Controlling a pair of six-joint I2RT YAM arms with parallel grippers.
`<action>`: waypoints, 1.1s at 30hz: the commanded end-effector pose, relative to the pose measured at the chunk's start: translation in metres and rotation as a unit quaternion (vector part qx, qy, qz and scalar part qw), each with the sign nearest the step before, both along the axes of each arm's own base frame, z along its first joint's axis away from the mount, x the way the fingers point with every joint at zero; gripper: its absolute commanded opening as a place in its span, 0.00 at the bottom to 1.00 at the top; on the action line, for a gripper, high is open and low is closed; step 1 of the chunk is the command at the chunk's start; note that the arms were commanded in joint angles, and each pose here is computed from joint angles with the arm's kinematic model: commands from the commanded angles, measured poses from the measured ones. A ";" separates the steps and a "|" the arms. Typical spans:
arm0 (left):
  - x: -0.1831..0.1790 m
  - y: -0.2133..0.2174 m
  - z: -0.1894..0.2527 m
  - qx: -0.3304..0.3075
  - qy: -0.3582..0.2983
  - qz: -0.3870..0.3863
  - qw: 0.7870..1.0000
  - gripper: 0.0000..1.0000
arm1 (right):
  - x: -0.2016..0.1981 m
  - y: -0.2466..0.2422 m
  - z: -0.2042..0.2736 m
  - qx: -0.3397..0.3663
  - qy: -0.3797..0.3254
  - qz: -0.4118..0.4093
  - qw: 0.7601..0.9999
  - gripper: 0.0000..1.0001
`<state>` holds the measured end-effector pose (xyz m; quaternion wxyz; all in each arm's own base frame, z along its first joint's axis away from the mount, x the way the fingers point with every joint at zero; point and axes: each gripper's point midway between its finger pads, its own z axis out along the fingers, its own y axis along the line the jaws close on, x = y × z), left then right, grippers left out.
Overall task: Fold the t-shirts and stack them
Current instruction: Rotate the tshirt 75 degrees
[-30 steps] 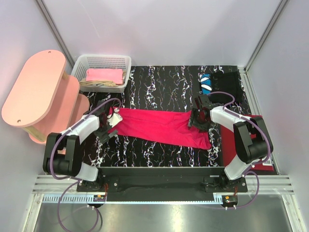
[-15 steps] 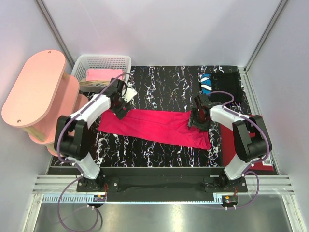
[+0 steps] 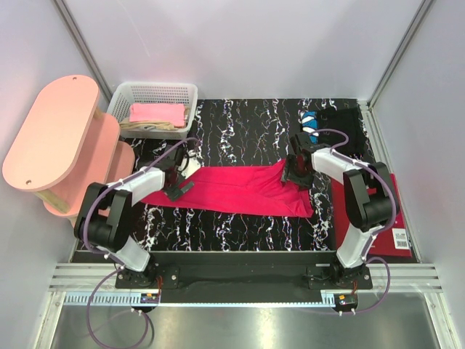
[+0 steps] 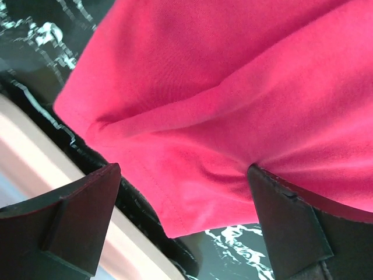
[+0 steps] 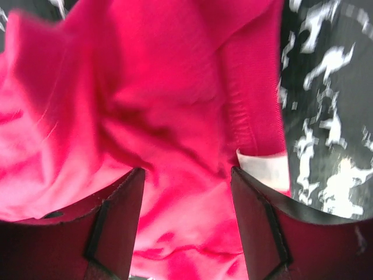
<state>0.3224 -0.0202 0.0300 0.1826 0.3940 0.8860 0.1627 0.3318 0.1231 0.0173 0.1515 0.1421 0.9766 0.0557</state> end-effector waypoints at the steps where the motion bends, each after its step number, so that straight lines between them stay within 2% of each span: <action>1: -0.048 0.031 -0.035 0.053 0.066 0.005 0.996 0.99 | 0.023 -0.008 0.003 -0.004 -0.010 0.000 1.000 0.68; 5: -0.060 0.035 -0.034 0.047 0.061 0.013 0.997 0.99 | 0.034 -0.017 -0.004 -0.004 0.000 -0.007 1.000 0.68; 8: -0.065 0.025 -0.021 0.010 0.052 0.024 0.998 0.99 | 0.047 -0.018 -0.009 -0.003 0.005 -0.008 1.000 0.68; 11: -0.083 0.003 -0.011 -0.052 0.085 0.028 0.995 0.99 | 0.062 -0.015 -0.014 -0.002 0.009 -0.005 1.000 0.67; 13: -0.086 -0.007 -0.003 -0.069 0.091 0.019 0.993 0.99 | 0.076 -0.013 -0.019 -0.001 0.010 -0.003 1.000 0.67; 17: -0.097 -0.015 0.005 -0.082 0.114 0.004 0.990 0.99 | 0.100 -0.003 -0.019 0.017 0.011 0.002 1.000 0.66; 20: -0.099 -0.019 0.004 -0.085 0.128 0.004 0.988 0.99 | 0.134 0.006 -0.005 0.031 -0.013 0.008 0.999 0.65; 25: -0.095 -0.034 0.001 -0.094 0.139 0.006 0.986 0.99 | 0.167 0.019 -0.008 0.057 -0.009 0.022 0.998 0.62; 27: -0.094 -0.046 0.002 -0.107 0.147 0.000 0.983 0.99 | 0.194 0.028 0.011 0.073 -0.041 0.030 0.996 0.61; 28: -0.095 -0.055 0.002 -0.126 0.156 -0.004 0.980 0.99 | 0.191 0.031 -0.004 0.077 -0.015 0.035 0.996 0.61; 29: -0.101 -0.066 0.003 -0.150 0.175 -0.007 0.973 0.99 | 0.214 0.037 0.020 0.086 -0.052 0.042 0.994 0.61; 31: -0.099 -0.083 0.013 -0.178 0.188 -0.019 0.966 0.99 | 0.216 0.038 0.010 0.085 -0.033 0.048 0.995 0.61; 33: -0.102 -0.104 0.030 -0.226 0.211 -0.034 0.950 0.99 | 0.237 0.042 0.040 0.089 -0.082 0.058 0.991 0.61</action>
